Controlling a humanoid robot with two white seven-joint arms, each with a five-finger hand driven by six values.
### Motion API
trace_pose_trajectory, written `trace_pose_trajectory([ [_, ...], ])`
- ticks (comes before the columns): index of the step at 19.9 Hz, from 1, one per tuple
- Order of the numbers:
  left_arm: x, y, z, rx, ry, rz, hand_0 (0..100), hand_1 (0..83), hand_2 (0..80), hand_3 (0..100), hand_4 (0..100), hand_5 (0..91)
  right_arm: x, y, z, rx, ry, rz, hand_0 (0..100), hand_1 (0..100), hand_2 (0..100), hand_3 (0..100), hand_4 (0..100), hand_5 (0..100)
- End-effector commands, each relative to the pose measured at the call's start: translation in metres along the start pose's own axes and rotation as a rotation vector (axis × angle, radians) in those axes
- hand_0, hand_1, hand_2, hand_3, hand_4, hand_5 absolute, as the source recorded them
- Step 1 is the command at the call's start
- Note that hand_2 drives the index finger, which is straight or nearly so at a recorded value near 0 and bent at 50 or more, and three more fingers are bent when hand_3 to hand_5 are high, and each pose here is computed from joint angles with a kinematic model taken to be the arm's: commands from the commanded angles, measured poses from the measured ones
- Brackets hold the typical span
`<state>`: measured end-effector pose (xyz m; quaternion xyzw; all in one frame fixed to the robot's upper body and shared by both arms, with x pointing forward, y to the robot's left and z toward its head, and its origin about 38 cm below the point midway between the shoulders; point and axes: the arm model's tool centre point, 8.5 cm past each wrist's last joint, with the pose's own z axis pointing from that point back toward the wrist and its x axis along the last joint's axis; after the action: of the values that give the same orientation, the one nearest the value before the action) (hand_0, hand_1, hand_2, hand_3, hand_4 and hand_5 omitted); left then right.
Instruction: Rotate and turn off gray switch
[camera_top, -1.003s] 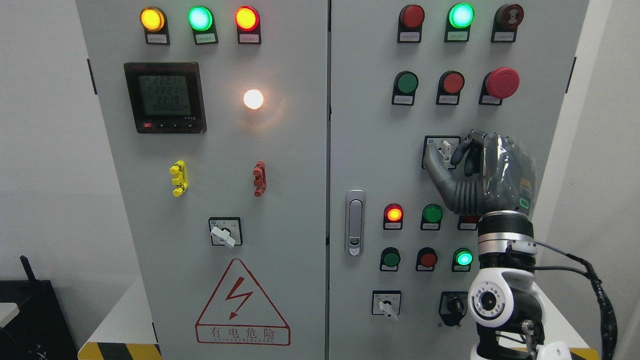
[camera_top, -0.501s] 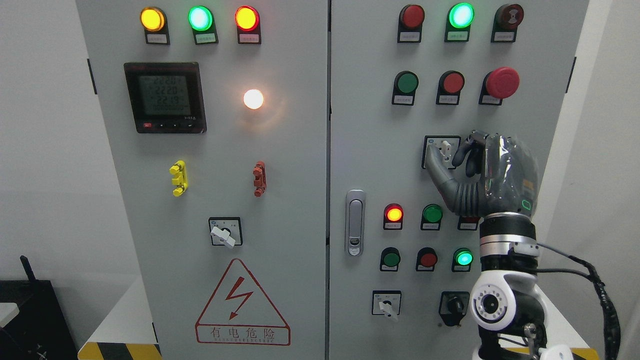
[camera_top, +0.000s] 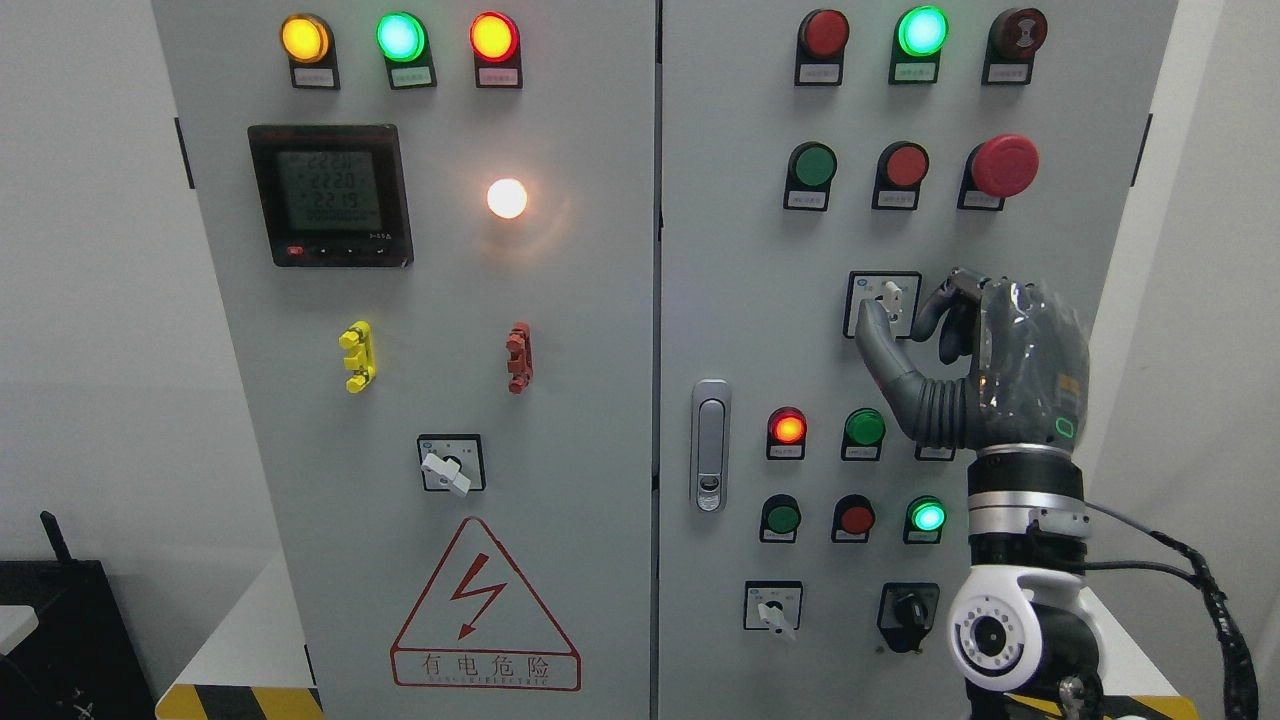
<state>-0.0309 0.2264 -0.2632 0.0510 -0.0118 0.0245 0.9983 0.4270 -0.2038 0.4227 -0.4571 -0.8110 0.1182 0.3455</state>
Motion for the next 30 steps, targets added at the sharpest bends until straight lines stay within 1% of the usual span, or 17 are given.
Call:
trace_pose_trajectory([
  [1, -0.005, 0.000, 0.001, -0.002, 0.013, -0.003, 12, 38.9, 0.0, 0, 0, 0.0, 0.013, -0.023, 0.016, -0.062, -0.066, -0.017, 28, 38, 76, 100, 95, 100],
  [3, -0.005, 0.000, 0.001, 0.000, 0.013, -0.003, 12, 38.9, 0.0, 0, 0, 0.0, 0.014, -0.031, 0.024, -0.081, -0.102, -0.015, 28, 37, 75, 100, 94, 100],
  [6, -0.005, 0.000, 0.001, -0.002, 0.013, -0.003, 12, 38.9, 0.0, 0, 0, 0.0, 0.012, -0.039, 0.033, -0.101, -0.141, -0.012, 29, 35, 68, 100, 98, 100],
  [9, -0.005, 0.000, 0.001, 0.000, 0.013, -0.003, 12, 38.9, 0.0, 0, 0, 0.0, 0.004, -0.038, 0.042, -0.089, -0.147, -0.011, 28, 35, 61, 98, 93, 93],
  [10, -0.005, 0.000, 0.001, 0.000, 0.013, -0.003, 12, 38.9, 0.0, 0, 0, 0.0, 0.002, -0.040, 0.045, -0.090, -0.154, -0.022, 28, 34, 58, 94, 87, 80],
  [12, -0.005, 0.000, 0.001, 0.000, 0.013, -0.003, 12, 38.9, 0.0, 0, 0, 0.0, -0.001, -0.044, 0.048, -0.097, -0.171, -0.033, 28, 35, 57, 88, 78, 67],
  [13, -0.005, 0.000, 0.001, -0.002, 0.013, -0.003, 12, 38.9, 0.0, 0, 0, 0.0, -0.001, -0.045, 0.050, -0.098, -0.191, -0.039, 29, 35, 55, 81, 71, 57],
  [14, -0.005, 0.000, 0.001, 0.000, 0.013, -0.003, 12, 38.9, 0.0, 0, 0, 0.0, -0.001, -0.046, 0.051, -0.101, -0.208, -0.043, 29, 35, 54, 76, 64, 50],
  [15, -0.005, 0.000, 0.001, 0.000, 0.013, -0.003, 12, 38.9, 0.0, 0, 0, 0.0, -0.003, -0.048, 0.051, -0.107, -0.217, -0.042, 29, 35, 53, 72, 60, 46],
  [16, -0.005, 0.000, 0.001, 0.000, 0.013, -0.003, 12, 38.9, 0.0, 0, 0, 0.0, -0.003, -0.049, 0.052, -0.109, -0.224, -0.040, 29, 35, 51, 66, 53, 39],
  [17, -0.005, 0.000, 0.001, -0.002, 0.013, -0.003, 12, 38.9, 0.0, 0, 0, 0.0, -0.005, -0.050, 0.053, -0.108, -0.227, -0.035, 29, 36, 48, 58, 45, 31],
  [18, -0.005, 0.000, 0.001, 0.000, 0.013, -0.003, 12, 38.9, 0.0, 0, 0, 0.0, -0.008, -0.050, 0.055, -0.104, -0.227, -0.027, 29, 36, 47, 55, 42, 29],
  [20, -0.005, 0.000, 0.001, 0.000, 0.013, -0.003, 12, 38.9, 0.0, 0, 0, 0.0, -0.007, -0.049, 0.058, -0.099, -0.255, -0.022, 29, 35, 41, 44, 32, 20],
  [22, -0.005, 0.000, 0.001, -0.002, 0.013, -0.003, 12, 38.9, 0.0, 0, 0, 0.0, -0.011, -0.052, 0.059, -0.102, -0.262, -0.012, 31, 33, 27, 28, 16, 8],
  [24, -0.005, 0.000, 0.001, 0.000, 0.013, -0.003, 12, 38.9, 0.0, 0, 0, 0.0, -0.013, -0.051, 0.060, -0.091, -0.264, -0.010, 32, 32, 19, 20, 9, 1],
  [28, -0.005, 0.000, 0.001, 0.000, 0.013, -0.003, 12, 38.9, 0.0, 0, 0, 0.0, -0.013, -0.049, 0.063, -0.080, -0.266, -0.010, 31, 32, 14, 16, 4, 0],
  [30, -0.005, 0.000, 0.001, 0.000, 0.013, -0.003, 12, 38.9, 0.0, 0, 0, 0.0, -0.013, -0.049, 0.063, -0.080, -0.266, -0.010, 31, 32, 14, 14, 3, 0],
])
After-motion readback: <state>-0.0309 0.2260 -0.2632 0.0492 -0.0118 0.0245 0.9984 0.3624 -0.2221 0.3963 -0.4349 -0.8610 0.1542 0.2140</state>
